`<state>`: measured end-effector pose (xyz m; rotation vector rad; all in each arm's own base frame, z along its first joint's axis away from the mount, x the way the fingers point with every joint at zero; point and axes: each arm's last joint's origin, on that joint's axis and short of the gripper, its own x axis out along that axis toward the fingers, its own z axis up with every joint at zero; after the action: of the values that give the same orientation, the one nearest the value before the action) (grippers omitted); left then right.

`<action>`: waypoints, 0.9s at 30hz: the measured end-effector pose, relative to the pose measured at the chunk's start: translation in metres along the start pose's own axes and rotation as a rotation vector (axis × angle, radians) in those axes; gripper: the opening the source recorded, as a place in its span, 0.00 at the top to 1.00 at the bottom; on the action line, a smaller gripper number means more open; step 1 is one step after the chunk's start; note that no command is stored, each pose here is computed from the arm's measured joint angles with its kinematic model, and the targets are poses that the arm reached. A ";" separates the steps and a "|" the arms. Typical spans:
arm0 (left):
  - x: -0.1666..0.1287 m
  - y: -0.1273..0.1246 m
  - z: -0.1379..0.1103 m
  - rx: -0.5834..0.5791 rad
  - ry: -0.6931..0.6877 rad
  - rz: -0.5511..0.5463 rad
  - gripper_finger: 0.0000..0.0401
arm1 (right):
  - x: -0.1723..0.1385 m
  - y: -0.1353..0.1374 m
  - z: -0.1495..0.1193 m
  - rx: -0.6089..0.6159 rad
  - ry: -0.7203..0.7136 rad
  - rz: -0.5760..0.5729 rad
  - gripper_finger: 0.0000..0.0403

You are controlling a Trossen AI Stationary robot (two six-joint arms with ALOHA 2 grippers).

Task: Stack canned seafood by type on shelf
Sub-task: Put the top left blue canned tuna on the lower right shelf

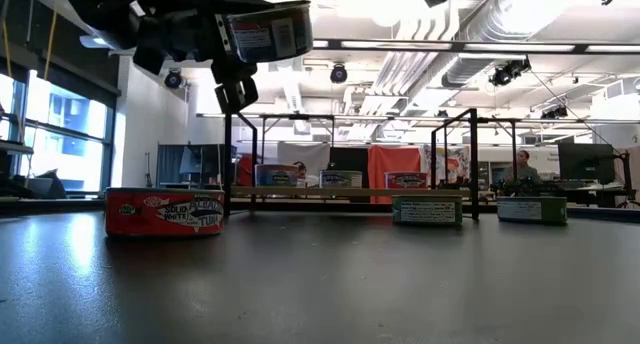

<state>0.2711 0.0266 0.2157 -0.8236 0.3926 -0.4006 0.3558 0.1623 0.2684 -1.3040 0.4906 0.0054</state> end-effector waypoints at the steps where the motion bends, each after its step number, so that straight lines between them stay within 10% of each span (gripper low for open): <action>1: 0.000 0.000 0.000 0.001 -0.001 0.000 0.57 | 0.002 -0.001 -0.004 -0.024 0.025 0.027 0.40; 12: 0.000 -0.001 0.001 0.013 -0.012 -0.010 0.57 | 0.025 0.014 -0.039 -0.649 0.160 0.004 0.35; 27: 0.000 -0.001 -0.001 -0.002 0.020 -0.028 0.57 | 0.042 0.009 -0.047 -0.677 0.076 -0.049 0.48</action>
<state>0.2707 0.0252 0.2161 -0.8285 0.4008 -0.4352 0.3752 0.1105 0.2372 -1.9844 0.5439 0.0875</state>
